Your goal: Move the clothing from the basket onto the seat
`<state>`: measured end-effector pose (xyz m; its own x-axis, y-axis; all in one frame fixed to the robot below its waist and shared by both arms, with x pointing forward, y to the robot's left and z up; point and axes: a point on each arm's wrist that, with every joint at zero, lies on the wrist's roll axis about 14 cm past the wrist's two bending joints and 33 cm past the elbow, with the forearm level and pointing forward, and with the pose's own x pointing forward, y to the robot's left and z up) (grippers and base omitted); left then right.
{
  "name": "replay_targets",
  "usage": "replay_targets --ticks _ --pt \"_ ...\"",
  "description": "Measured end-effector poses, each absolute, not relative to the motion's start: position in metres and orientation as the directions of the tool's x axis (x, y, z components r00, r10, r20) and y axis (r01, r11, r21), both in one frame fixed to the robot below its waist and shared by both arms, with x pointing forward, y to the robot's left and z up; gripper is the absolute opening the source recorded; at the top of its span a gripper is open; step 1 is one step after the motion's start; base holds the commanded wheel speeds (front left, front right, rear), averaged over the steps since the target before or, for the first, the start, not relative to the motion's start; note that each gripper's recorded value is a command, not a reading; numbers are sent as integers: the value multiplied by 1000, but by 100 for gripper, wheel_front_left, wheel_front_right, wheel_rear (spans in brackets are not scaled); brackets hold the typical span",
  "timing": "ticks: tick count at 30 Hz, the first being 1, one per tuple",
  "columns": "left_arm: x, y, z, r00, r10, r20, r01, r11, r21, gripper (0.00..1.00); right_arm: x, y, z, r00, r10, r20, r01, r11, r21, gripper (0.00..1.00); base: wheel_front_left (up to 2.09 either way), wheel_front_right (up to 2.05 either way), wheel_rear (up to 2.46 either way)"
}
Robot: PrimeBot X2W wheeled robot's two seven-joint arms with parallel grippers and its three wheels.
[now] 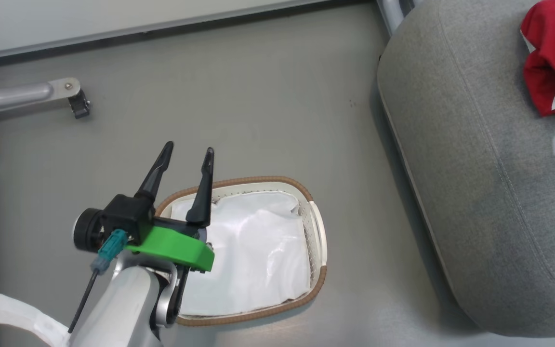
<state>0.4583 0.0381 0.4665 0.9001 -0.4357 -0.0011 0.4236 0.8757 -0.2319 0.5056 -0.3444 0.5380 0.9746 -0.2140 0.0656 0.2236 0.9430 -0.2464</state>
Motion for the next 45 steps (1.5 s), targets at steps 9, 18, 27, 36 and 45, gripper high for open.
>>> replay_targets --ticks 9,18,27,36,45 --pt "439 108 463 977 -207 -45 193 959 -206 100 492 -274 522 992 -110 65 115 990 -87 100 0 0 0" --pt "396 161 455 996 -32 -87 15 981 -193 100 453 -213 497 999 -32 41 29 998 61 100 0 0 0" --pt "353 189 456 995 49 -87 -66 977 -203 100 407 -179 490 999 42 34 -47 984 174 100 0 0 0" --pt "342 190 463 997 51 -61 -63 974 -217 100 391 -149 492 990 133 40 -138 976 171 100 0 0 0" --pt "340 184 458 997 28 -72 -43 975 -219 100 386 -141 487 988 156 24 -158 970 184 100 0 0 0"
